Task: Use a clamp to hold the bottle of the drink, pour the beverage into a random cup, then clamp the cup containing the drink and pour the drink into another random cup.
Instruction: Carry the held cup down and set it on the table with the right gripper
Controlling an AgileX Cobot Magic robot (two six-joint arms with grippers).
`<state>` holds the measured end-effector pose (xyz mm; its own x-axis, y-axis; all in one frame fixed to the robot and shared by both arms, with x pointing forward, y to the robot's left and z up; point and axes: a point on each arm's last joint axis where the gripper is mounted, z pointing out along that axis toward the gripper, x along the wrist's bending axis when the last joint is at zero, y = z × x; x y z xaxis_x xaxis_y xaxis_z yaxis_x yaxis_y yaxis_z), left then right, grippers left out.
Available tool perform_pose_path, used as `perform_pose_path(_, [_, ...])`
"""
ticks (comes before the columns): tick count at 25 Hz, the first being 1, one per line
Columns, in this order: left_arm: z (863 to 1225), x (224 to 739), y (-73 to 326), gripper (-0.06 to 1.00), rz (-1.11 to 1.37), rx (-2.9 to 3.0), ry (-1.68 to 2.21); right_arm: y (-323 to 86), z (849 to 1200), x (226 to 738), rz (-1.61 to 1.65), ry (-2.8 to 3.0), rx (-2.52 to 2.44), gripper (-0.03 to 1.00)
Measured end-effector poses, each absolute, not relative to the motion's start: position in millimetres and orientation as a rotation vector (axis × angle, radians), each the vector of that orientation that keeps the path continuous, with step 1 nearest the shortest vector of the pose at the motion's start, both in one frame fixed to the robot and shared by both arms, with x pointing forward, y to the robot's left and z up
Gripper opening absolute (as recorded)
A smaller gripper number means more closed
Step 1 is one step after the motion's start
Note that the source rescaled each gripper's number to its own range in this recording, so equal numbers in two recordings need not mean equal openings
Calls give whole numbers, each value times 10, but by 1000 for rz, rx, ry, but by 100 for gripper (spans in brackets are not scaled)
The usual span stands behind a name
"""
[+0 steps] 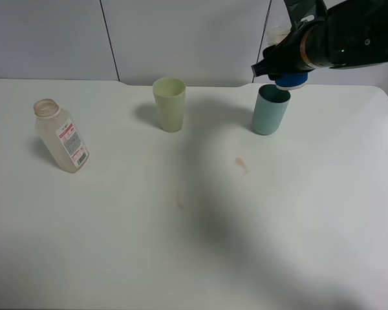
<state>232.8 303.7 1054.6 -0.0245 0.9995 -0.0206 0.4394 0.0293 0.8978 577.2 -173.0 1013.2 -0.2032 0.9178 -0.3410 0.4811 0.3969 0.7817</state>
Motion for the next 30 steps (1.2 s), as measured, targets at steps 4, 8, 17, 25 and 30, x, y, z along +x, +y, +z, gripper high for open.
perform_pose_path(4, [10546,2328,3037,100,953,1506,1564,-1553,10308,5634,812,1937,1096,0])
perform_pose_path(8, [10546,2328,3037,100,953,1506,1564,-1401,10453,5523,976,2005,985,0])
perform_pose_path(17, [10546,2328,3037,100,953,1506,1564,-987,10528,5308,1189,2036,586,0])
perform_pose_path(25, [10546,2328,3036,100,952,1506,1563,-923,10206,5008,1257,1909,498,0])
perform_pose_path(30, [10546,2328,3036,100,952,1506,1563,-1014,9889,4854,1325,1881,547,0])
